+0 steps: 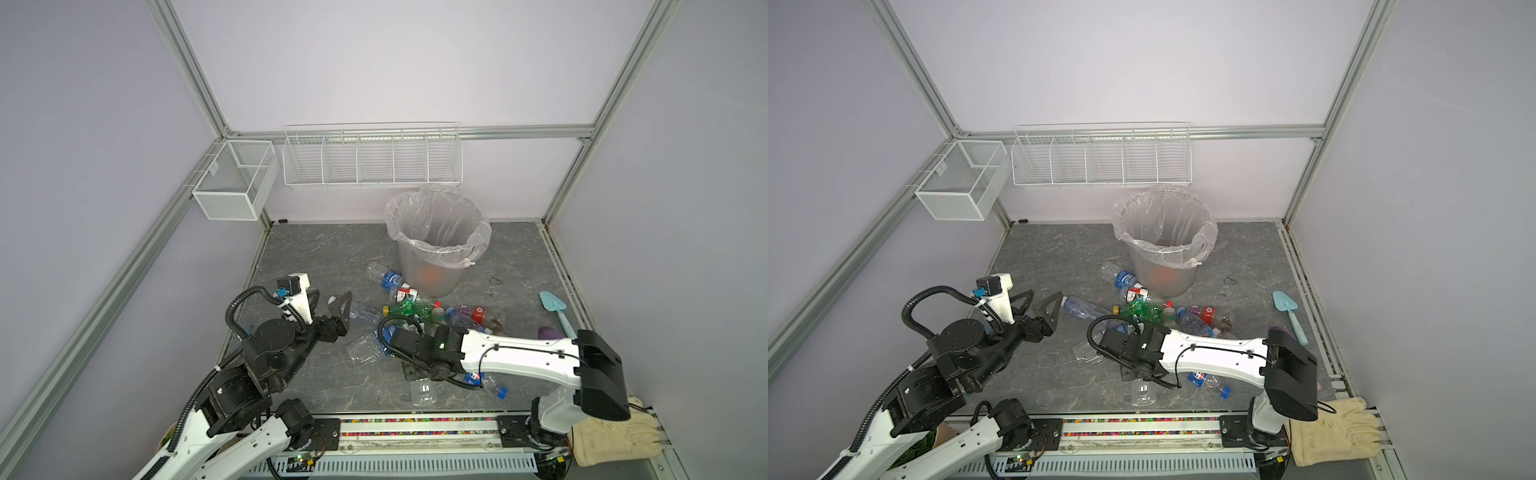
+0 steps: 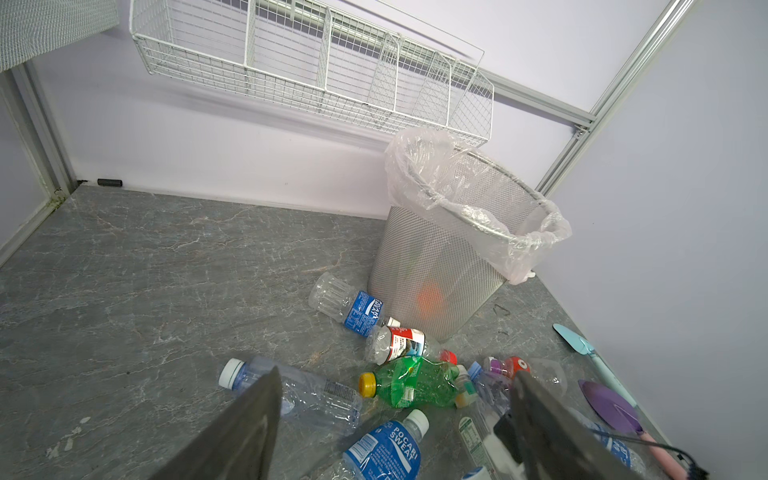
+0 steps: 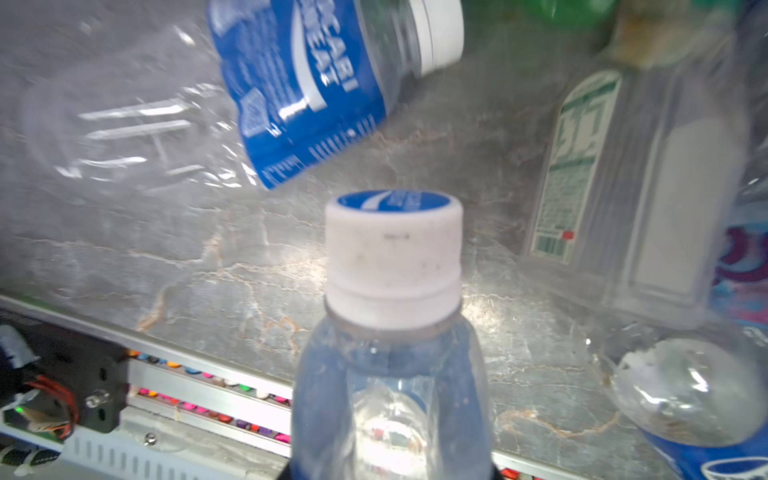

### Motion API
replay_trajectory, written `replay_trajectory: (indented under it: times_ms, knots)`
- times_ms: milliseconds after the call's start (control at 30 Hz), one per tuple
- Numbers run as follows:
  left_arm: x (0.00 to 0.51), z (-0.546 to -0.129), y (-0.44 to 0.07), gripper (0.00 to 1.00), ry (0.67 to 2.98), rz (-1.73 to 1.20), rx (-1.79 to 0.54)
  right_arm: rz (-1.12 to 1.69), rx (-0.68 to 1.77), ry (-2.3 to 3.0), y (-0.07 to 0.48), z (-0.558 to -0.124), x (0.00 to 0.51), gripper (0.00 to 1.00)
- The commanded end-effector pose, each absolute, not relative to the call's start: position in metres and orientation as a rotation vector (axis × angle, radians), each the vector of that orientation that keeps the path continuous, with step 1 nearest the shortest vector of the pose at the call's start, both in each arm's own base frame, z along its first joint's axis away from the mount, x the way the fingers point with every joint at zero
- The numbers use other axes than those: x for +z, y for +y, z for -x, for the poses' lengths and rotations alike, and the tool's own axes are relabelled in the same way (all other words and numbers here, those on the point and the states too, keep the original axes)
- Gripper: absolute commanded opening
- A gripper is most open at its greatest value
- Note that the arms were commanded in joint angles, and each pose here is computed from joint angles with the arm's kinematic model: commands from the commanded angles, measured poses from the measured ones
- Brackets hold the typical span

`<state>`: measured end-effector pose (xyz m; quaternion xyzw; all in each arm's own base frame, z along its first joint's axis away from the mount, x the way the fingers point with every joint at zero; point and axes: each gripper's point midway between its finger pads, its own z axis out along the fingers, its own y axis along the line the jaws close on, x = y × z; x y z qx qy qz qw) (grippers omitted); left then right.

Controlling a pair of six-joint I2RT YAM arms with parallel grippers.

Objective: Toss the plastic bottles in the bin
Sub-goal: 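Lift the blue-label bottle with the right gripper, then carry the blue-label bottle with the right gripper over the bin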

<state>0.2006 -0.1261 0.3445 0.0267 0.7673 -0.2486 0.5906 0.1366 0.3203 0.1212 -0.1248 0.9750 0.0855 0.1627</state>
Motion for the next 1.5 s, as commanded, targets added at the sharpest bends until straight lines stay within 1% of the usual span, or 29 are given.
replay_trajectory:
  times_ms: [0, 267, 467, 600, 867, 1067, 1300, 1467]
  knots:
    - [0.338, -0.201, -0.122, 0.85, 1.806, -0.039, -0.562, 0.472, 0.215, 2.632, 0.314, -0.151, 0.167, 0.07]
    - [0.342, -0.201, -0.122, 0.85, 1.800, -0.038, -0.563, 0.688, 0.155, 2.324, 0.323, -0.182, 0.264, 0.07]
    - [0.343, -0.203, -0.125, 0.85, 1.801, -0.044, -0.563, 0.779, 0.254, 2.054, 0.341, -0.195, 0.342, 0.07]
    - [0.342, -0.204, -0.126, 0.85, 1.806, -0.050, -0.556, 0.813, 0.277, 1.929, 0.342, -0.198, 0.382, 0.07]
    - [0.343, -0.206, -0.131, 0.84, 1.808, -0.060, -0.561, 0.889, 0.317, 1.730, 0.337, -0.191, 0.440, 0.07]
    - [0.343, -0.209, -0.137, 0.84, 1.818, -0.079, -0.563, 0.892, 0.309, 1.640, 0.321, -0.193, 0.480, 0.07]
    - [0.340, -0.210, -0.141, 0.84, 1.828, -0.088, -0.570, 0.811, 0.309, 1.611, 0.299, -0.214, 0.515, 0.10]
    - [0.338, -0.209, -0.142, 0.84, 1.837, -0.092, -0.574, 0.704, 0.305, 1.602, 0.283, -0.243, 0.540, 0.07]
